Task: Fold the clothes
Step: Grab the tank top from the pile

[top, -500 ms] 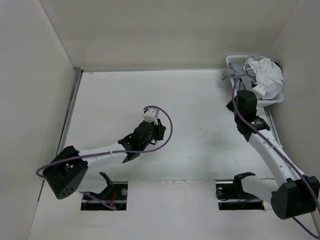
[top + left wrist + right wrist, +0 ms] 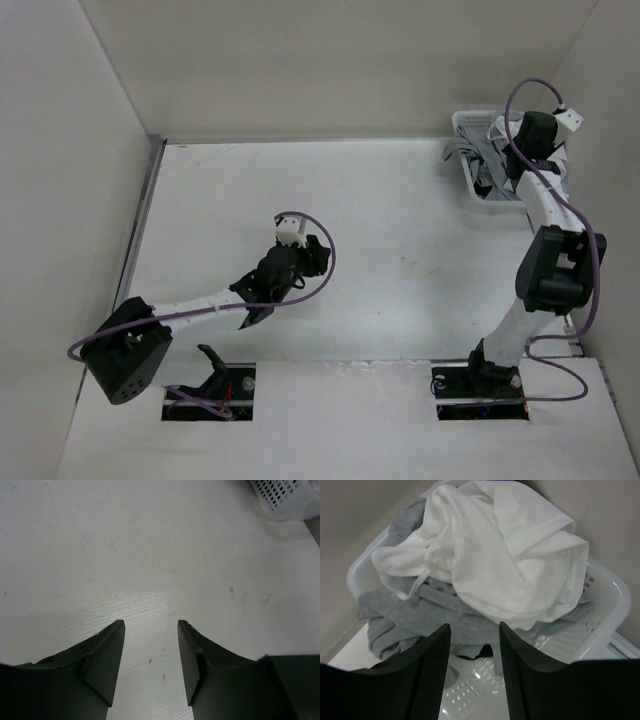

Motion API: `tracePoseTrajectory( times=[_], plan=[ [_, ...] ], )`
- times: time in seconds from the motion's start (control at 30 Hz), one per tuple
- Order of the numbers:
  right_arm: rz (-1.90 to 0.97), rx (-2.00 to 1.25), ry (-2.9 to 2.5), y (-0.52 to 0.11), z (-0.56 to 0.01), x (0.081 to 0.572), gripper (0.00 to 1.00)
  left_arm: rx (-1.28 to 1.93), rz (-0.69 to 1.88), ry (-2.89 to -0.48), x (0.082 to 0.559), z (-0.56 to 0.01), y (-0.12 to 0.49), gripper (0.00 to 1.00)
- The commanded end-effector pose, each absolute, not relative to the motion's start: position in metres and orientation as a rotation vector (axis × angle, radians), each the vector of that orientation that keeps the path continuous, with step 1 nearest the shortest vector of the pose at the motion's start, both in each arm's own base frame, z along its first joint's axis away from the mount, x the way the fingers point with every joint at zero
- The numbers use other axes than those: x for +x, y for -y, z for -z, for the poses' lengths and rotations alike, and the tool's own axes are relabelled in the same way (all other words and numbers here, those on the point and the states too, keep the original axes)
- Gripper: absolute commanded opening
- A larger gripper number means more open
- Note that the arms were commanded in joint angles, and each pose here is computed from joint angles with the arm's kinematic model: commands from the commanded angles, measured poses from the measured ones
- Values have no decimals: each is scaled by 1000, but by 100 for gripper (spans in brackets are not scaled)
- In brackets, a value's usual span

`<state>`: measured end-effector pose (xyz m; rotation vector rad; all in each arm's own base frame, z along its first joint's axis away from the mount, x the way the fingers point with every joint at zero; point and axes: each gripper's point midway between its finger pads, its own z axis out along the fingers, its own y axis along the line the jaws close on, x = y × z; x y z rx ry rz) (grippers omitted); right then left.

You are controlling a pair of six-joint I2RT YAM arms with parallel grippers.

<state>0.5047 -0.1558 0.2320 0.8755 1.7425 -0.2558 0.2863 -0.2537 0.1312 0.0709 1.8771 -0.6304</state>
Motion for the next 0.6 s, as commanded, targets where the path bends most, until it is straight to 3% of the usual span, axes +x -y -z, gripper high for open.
tracePoseTrajectory(
  times=[0.0,0.57],
  plan=[
    [271,826,-1730,170,-247,527,49,36,684,-1819,290,-144,257,46],
    [112,771,-1759,185,-222,582,48,46,716,-1837,293,-134,268,46]
  ],
)
